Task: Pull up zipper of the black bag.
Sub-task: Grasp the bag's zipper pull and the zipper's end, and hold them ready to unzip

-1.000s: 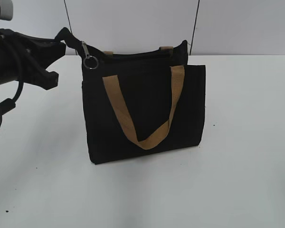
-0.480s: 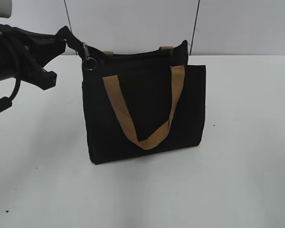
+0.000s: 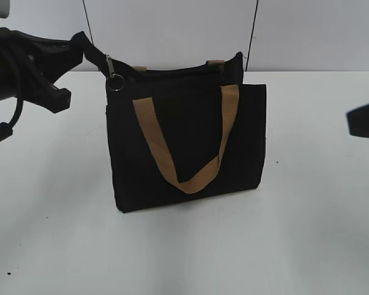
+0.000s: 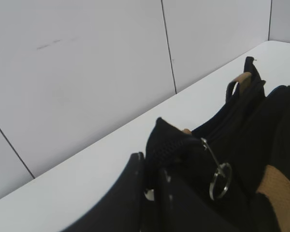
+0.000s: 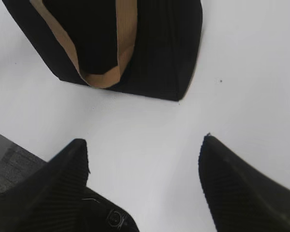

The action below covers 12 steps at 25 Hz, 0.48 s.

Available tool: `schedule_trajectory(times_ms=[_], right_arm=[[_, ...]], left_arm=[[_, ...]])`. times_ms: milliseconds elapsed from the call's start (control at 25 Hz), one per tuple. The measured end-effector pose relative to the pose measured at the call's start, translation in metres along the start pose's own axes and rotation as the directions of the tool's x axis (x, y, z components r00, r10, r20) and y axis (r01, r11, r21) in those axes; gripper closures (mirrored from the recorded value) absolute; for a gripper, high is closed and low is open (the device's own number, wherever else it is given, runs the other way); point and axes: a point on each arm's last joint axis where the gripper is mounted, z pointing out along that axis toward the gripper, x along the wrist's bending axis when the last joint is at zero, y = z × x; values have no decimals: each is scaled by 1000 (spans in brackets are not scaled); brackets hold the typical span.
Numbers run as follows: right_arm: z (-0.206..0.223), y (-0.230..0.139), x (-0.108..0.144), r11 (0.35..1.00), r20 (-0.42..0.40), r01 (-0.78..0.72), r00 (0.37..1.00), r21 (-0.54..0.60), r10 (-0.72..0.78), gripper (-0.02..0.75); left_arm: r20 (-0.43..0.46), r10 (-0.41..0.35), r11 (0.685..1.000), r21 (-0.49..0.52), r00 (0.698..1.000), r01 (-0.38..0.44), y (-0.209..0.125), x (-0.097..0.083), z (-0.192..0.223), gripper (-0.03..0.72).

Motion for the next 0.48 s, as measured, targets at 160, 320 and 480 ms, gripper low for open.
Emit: schedule_trajectory(times_ms=[160, 320, 480], right_arm=[[31, 30, 7, 996, -56, 92, 994, 1, -92, 193], [67, 47, 24, 981, -104, 192, 976, -22, -193, 193], [101, 56, 40, 959, -86, 269, 957, -94, -277, 193]], left_arm=[[0, 0, 1000, 0, 1000, 0, 0, 0, 0, 656], [0, 0, 1000, 0, 1000, 0, 0, 0, 0, 656], [0, 0, 1000, 0, 1000, 0, 0, 0, 0, 656]])
